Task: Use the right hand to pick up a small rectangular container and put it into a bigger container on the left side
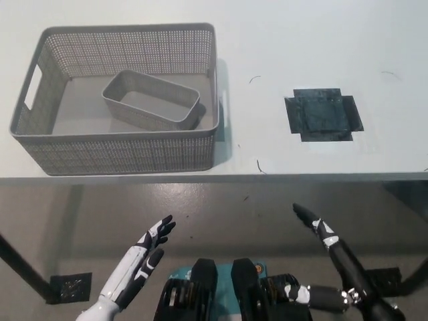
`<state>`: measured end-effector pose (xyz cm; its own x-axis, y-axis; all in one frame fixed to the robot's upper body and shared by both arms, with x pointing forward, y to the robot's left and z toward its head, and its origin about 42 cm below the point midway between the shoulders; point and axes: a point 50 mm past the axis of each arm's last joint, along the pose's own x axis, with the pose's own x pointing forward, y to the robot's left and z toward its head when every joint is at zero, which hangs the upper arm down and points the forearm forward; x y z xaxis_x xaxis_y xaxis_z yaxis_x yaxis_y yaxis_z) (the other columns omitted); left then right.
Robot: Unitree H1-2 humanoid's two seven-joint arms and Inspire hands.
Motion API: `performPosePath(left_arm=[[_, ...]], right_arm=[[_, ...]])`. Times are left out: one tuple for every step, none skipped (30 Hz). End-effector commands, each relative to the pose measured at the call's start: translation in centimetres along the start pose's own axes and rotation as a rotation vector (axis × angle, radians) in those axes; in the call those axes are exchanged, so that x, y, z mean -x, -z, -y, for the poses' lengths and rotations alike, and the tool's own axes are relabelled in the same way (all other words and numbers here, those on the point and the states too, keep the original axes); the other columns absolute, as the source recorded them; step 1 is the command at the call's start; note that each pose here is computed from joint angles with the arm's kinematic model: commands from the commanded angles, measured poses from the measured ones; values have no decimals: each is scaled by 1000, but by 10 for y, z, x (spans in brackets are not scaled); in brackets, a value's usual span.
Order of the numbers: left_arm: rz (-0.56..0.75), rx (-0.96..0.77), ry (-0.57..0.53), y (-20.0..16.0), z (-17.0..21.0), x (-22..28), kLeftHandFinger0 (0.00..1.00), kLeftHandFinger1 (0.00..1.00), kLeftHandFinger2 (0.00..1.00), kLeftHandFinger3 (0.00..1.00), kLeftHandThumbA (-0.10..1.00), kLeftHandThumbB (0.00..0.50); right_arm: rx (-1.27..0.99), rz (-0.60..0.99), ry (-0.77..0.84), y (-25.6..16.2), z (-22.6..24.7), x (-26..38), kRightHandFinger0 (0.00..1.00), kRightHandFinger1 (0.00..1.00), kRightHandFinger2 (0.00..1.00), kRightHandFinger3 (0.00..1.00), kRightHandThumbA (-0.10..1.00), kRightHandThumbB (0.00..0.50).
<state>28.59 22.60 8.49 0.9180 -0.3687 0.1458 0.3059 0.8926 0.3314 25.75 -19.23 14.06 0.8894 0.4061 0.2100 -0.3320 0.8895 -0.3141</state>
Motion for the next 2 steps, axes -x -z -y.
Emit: performPosePath(left_arm=[[72,-22,8,-12,-3,-13,1000,1000,1000,1000,1000,403],[72,-22,8,-12,-3,-13,1000,1000,1000,1000,1000,403]], right_arm=[[-204,324,137,-24,-1,-2,1000,1000,1000,1000,1000,281],[-204,324,137,-24,-1,-2,1000,1000,1000,1000,1000,281]])
